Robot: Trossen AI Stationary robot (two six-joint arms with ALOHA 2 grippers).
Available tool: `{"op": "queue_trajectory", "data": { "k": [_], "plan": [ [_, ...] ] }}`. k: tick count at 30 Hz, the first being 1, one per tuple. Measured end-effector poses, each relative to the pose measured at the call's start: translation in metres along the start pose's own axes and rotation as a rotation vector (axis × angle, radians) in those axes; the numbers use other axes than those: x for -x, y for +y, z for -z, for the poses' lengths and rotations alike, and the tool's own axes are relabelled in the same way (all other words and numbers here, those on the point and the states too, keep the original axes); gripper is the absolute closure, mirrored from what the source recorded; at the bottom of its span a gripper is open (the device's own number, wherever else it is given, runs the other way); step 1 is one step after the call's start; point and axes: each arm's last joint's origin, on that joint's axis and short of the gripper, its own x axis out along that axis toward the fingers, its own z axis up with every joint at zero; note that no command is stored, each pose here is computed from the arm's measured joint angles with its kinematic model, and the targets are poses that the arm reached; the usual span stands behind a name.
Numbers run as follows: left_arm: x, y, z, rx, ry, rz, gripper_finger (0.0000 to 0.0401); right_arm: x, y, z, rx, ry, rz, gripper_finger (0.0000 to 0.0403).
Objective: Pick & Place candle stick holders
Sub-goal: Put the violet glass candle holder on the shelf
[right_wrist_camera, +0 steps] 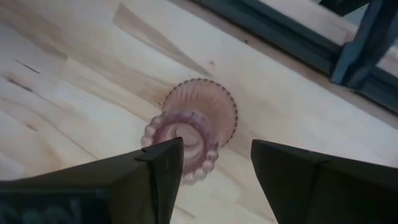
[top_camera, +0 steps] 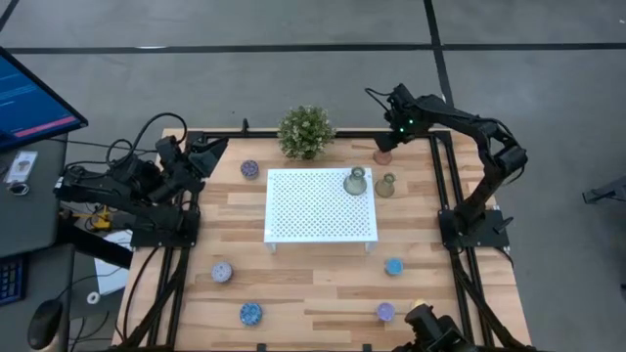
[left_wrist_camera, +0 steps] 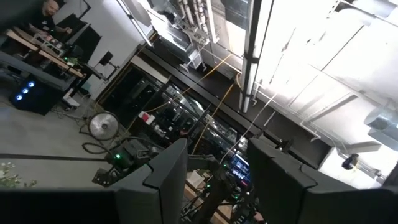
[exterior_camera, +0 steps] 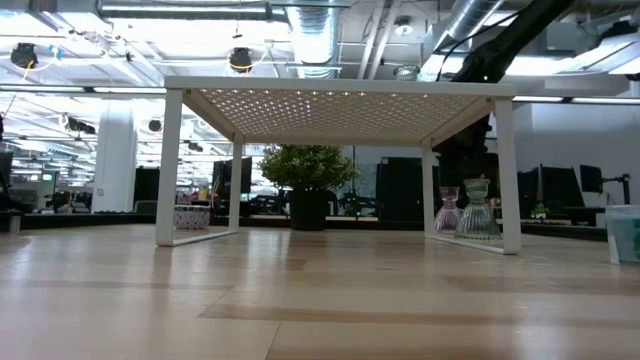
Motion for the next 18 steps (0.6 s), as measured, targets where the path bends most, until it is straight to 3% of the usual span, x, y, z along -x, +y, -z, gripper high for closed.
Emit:
{"op": "queue_trajectory", "data": {
  "k": [7, 14, 18],
  "plan": [
    [0.000, 0.000, 0.000, -0.003, -0.006, -0.014, 0.0234, -0.009, -0.001, 0.003, -0.008, -0.031, -0.009, 0.0250],
    [0.000, 0.001, 0.000, -0.004, -0.007, -0.017, 0.0234, -0.012, -0.001, 0.007, -0.005, -0.018, -0.018, 0.0377],
    [0.000, 0.001, 0.000, 0.000, -0.007, -0.017, 0.0234, -0.012, -0.001, 0.007, 0.009, -0.016, -0.028, 0.0380]
  ]
}}
